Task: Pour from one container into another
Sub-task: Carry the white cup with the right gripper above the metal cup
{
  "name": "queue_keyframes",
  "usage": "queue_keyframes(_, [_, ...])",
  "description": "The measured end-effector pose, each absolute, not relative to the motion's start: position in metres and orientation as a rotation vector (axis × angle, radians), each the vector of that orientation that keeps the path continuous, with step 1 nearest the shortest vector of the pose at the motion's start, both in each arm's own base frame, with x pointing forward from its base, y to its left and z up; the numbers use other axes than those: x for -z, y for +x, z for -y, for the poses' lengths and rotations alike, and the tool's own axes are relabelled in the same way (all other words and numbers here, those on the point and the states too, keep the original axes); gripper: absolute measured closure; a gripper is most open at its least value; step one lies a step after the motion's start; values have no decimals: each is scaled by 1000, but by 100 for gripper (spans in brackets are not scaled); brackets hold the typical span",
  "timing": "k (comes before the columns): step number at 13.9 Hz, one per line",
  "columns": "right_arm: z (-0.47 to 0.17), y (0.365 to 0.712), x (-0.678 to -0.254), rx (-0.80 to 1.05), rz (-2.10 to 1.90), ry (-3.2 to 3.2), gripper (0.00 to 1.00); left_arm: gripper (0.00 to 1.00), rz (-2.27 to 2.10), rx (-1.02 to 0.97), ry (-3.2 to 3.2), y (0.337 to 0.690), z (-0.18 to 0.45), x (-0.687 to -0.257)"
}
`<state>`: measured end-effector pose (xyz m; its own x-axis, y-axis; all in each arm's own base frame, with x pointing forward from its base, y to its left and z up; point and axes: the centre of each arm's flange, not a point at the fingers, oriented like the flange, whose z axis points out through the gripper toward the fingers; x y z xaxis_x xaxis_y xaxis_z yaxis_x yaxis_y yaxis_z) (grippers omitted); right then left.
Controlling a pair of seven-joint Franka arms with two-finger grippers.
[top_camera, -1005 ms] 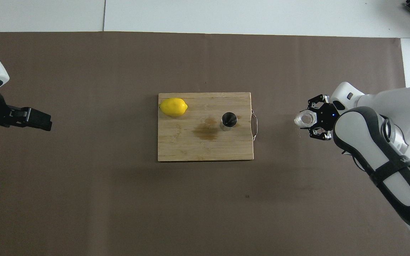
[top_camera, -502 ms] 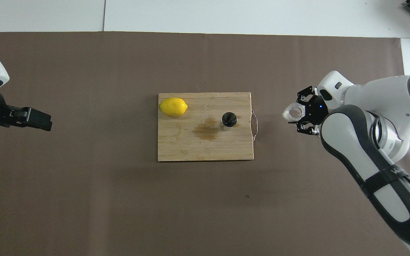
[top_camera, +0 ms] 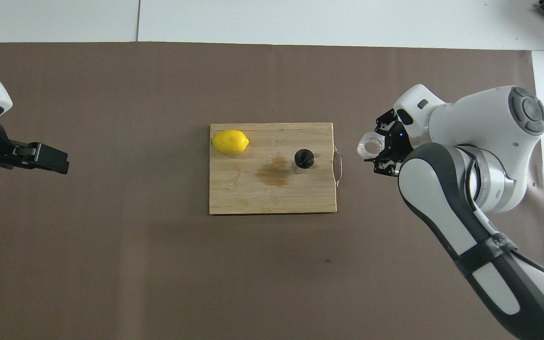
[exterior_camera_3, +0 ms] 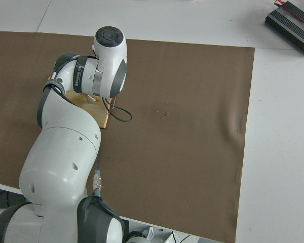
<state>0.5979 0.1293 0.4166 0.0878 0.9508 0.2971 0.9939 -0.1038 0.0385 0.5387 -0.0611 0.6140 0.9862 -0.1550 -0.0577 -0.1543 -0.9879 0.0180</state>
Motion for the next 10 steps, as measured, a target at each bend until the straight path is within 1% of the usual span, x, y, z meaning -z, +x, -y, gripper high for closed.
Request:
queue_keyframes(6, [-179, 592, -443, 265, 2036, -2235, 49, 0, 243, 93, 3117, 539, 61, -614])
queue_keyframes(10, [-215, 582, -448, 198, 2157, -2243, 49, 0, 243, 93, 3117, 539, 61, -614])
